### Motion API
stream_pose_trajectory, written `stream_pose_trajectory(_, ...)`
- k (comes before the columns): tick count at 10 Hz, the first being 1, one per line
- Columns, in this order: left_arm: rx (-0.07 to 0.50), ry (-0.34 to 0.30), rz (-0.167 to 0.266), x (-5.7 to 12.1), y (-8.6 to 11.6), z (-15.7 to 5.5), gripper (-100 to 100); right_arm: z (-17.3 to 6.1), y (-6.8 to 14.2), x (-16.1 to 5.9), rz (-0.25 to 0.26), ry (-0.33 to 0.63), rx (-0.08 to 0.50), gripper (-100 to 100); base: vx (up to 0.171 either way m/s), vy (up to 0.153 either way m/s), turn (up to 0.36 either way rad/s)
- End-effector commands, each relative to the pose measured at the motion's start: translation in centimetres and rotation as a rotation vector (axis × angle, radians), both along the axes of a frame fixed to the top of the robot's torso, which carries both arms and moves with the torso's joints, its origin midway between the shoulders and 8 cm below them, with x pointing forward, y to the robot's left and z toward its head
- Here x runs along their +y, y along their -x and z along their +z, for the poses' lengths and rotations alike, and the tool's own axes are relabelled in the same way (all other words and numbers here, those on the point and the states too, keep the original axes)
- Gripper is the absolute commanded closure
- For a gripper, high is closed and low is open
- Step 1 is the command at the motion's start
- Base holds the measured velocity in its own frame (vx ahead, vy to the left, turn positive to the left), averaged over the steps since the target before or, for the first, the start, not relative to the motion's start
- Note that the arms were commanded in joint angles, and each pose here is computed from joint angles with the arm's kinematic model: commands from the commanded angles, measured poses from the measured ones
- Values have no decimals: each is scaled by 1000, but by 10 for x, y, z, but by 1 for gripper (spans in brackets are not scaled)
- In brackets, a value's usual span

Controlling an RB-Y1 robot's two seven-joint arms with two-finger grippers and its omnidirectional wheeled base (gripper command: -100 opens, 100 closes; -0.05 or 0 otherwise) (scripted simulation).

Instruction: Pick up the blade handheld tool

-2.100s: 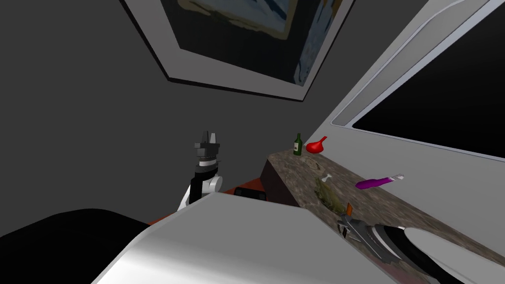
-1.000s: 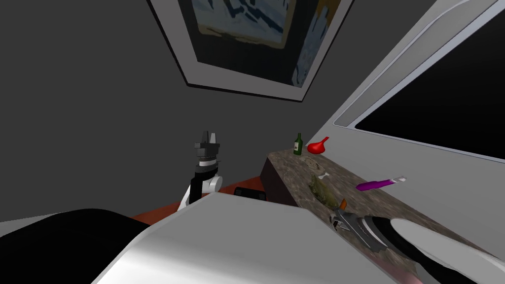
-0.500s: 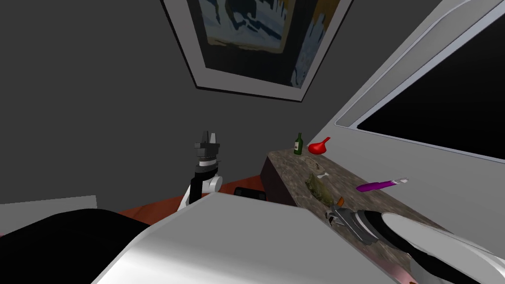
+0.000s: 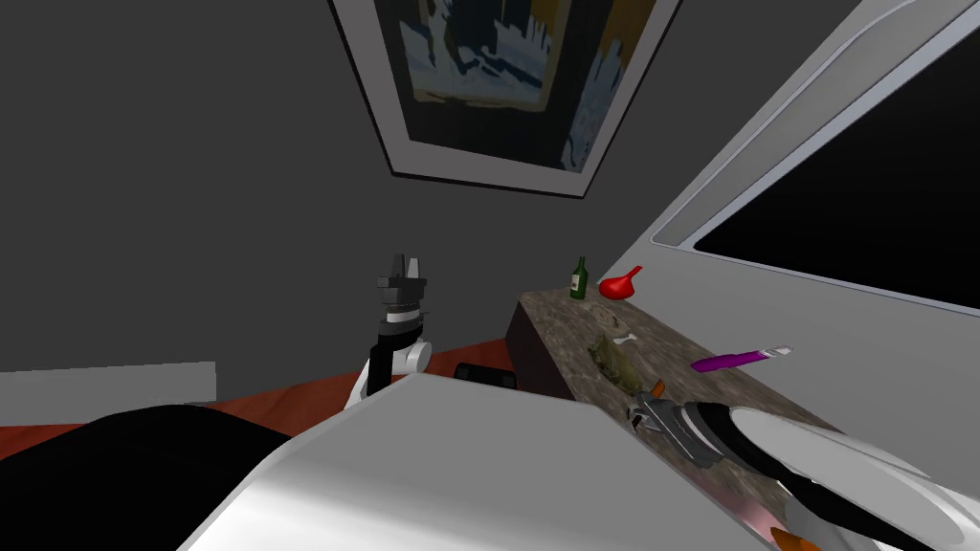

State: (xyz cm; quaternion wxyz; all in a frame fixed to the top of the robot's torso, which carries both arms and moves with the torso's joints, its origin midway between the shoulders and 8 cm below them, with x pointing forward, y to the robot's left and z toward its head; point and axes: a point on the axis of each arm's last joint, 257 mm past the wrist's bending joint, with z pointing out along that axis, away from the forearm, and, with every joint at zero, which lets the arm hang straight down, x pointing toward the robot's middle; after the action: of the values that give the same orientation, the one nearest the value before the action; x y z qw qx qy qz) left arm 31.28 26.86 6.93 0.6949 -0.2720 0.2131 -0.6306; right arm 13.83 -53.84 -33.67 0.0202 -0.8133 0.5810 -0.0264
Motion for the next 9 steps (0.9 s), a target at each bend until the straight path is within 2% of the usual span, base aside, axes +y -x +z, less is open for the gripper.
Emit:
stream_pose_trajectory(1, 0, 0, 0, 0, 0, 0, 0, 1, -4, 4, -23, -2, -2, 100, -70, -41, 83)
stream_pose_trajectory(2, 0, 0, 0, 0, 0, 0, 0, 1, -4, 4, -34, -3, -2, 100, -26, -21, -5)
stream_pose_trajectory(3, 0, 0, 0, 0, 0, 0, 0, 3, -9, 12, -15, -2, -2, 100, -57, -47, 98)
stream_pose_trajectory(5, 0, 0, 0, 0, 0, 0, 0, 3, -9, 12, -53, -4, -2, 100, -52, -30, 48)
stream_pose_trajectory(6, 0, 0, 0, 0, 0, 0, 0, 5, -14, 20, -36, -4, -2, 100, -55, -38, 102)
stream_pose_trajectory(8, 0, 0, 0, 0, 0, 0, 0, 5, -14, 20, -72, -6, -2, 100, -57, -24, 45)
stream_pose_trajectory(9, 0, 0, 0, 0, 0, 0, 0, 6, -19, 29, -54, -7, -3, 100, -64, -35, 106)
